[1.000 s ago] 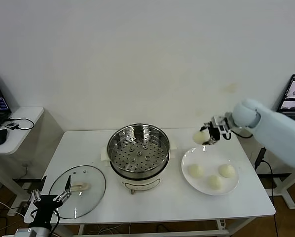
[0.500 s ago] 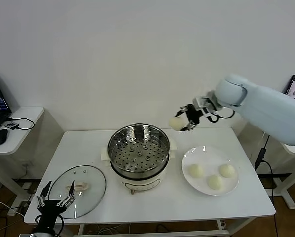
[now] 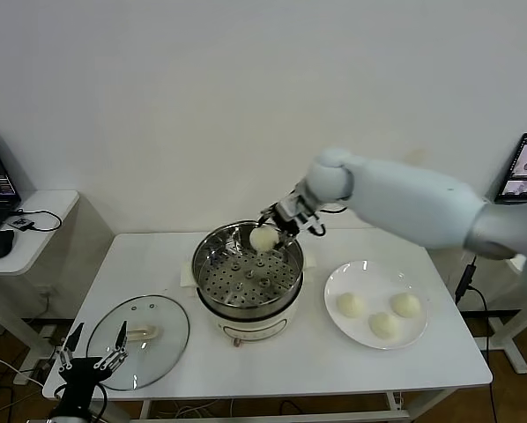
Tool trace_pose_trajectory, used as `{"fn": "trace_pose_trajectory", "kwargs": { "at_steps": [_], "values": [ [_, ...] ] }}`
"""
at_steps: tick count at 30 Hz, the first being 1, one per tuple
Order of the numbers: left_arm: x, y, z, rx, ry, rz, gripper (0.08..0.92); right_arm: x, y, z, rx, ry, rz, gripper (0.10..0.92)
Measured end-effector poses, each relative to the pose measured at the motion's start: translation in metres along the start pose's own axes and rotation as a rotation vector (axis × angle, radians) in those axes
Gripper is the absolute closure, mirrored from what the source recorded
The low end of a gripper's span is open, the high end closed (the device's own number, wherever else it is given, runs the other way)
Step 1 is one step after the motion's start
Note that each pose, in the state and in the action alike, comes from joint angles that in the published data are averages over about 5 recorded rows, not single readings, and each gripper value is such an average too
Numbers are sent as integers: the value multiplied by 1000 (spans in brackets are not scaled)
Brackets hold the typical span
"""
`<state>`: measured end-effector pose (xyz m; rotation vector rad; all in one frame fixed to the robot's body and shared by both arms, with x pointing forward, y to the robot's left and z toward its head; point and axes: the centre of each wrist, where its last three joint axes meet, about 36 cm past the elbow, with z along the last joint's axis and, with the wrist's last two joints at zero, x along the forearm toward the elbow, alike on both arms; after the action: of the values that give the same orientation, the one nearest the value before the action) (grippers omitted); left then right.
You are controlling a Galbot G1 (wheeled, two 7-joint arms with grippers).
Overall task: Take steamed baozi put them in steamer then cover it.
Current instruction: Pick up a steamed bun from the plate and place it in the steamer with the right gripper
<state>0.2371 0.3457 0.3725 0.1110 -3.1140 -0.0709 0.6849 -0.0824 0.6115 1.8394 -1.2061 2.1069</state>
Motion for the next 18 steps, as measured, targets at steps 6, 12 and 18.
{"fn": "trace_pose_trajectory", "kwargs": {
  "at_steps": [6,12,18],
  "values": [
    [-2,0,2,1,-2,-4,177,-29,-11,-8,120,17,-8,386],
    [-3,2,4,-3,-6,-3,177,-47,-15,-8,222,34,-7,380],
    [-5,1,4,-9,-11,0,177,-61,-18,-7,305,41,3,377]
  ]
}}
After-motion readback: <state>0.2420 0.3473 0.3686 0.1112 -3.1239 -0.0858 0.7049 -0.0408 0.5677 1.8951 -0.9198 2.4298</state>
